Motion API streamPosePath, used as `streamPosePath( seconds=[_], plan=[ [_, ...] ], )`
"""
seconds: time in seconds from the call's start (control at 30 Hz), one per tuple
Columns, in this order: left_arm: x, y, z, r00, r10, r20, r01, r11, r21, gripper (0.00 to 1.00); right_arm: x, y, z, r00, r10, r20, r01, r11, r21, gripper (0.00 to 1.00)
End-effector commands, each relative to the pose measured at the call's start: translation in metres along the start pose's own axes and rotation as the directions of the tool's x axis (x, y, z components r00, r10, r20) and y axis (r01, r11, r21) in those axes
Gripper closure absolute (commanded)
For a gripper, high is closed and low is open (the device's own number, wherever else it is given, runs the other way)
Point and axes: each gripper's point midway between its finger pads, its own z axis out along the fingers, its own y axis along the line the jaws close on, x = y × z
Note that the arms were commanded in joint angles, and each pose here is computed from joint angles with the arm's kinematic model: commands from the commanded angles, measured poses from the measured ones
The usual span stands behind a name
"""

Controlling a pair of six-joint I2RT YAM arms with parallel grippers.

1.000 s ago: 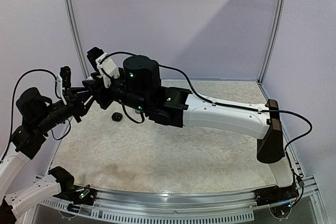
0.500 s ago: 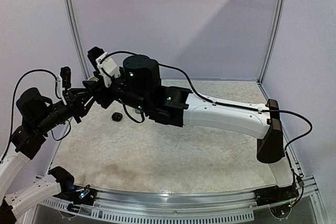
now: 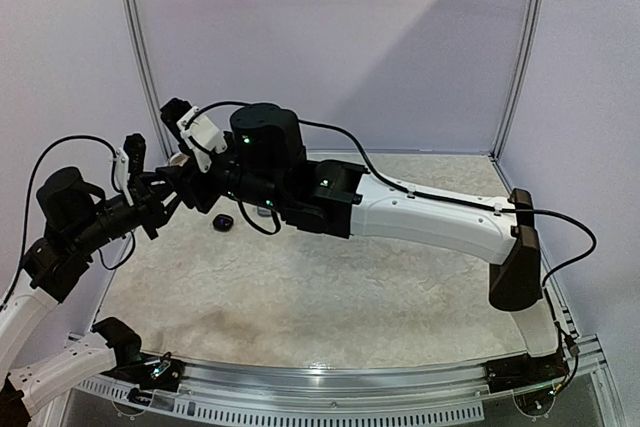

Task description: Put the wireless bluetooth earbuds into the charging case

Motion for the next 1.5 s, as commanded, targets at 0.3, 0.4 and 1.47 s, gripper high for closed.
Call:
streamPosePath(
  seconds=[0.3, 0.4, 1.47],
  plan=[
    [0.040, -0.023, -0.003, 0.927, 0.368, -0.073, -0.350, 0.920, 0.178, 1.00, -0.061, -0.015, -0.045, 0.999, 0.038, 0.033, -0.038, 0.999, -0.021, 0.40],
    [0.044, -0.041, -0.010, 0.904, 0.426, -0.034, -0.401, 0.874, 0.273, 1.00, -0.042, -0.038, -0.041, 0.995, 0.092, -0.029, -0.089, 0.993, 0.083, 0.40],
    [0.073, -0.006, 0.012, 0.963, 0.043, -0.267, -0.020, 0.996, 0.089, 1.00, 0.088, -0.127, -0.105, 0.855, 0.372, -0.361, -0.157, 0.850, 0.503, 0.36]
  ],
)
